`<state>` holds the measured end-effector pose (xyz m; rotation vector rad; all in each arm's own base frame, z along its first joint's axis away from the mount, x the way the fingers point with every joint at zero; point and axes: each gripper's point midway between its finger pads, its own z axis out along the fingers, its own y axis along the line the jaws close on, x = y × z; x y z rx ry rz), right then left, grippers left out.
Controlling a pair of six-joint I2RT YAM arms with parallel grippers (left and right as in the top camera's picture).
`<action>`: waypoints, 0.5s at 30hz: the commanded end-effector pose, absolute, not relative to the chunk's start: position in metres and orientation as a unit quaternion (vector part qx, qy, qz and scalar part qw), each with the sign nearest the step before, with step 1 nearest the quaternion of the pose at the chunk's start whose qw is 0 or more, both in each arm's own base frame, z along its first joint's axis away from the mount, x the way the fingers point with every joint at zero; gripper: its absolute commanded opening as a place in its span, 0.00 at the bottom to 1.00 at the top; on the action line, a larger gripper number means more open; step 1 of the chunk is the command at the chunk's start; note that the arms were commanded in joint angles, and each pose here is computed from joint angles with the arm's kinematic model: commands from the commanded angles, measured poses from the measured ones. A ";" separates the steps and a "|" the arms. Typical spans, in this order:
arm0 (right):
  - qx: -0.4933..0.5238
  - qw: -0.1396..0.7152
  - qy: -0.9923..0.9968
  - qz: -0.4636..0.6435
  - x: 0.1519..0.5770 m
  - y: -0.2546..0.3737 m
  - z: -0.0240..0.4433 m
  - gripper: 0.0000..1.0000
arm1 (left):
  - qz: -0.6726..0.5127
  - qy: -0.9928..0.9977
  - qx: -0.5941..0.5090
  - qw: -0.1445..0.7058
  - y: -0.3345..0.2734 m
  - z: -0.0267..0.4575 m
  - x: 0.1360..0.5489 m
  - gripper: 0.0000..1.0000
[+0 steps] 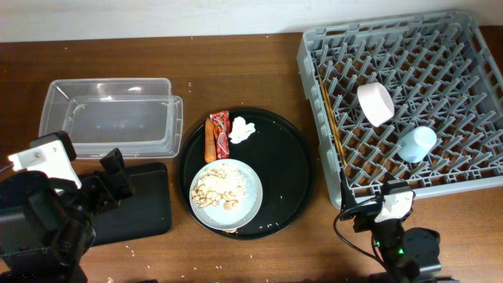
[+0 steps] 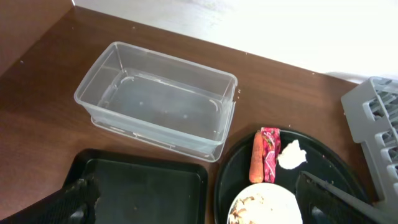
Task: Sort waste into correct bins and load items into the dishwasher rack
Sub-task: 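Release the chopsticks in the rack and retract the right arm, then grasp the white tissue with the left gripper and drop it in the container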
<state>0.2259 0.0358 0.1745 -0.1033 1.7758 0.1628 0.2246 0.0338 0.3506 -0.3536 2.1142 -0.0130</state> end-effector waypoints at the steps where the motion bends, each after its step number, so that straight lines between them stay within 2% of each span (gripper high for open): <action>1: -0.045 0.641 0.763 0.074 0.231 0.035 0.163 0.98 | -0.003 0.862 -0.153 0.483 0.036 0.354 0.224 0.99; 5: -0.047 0.679 0.728 0.076 0.243 0.037 0.159 0.98 | -0.003 0.862 -0.154 0.483 0.036 0.354 0.224 0.99; 15: -0.047 0.678 0.729 0.076 0.243 0.037 0.158 0.98 | -0.003 0.862 -0.153 0.483 0.036 0.354 0.224 0.99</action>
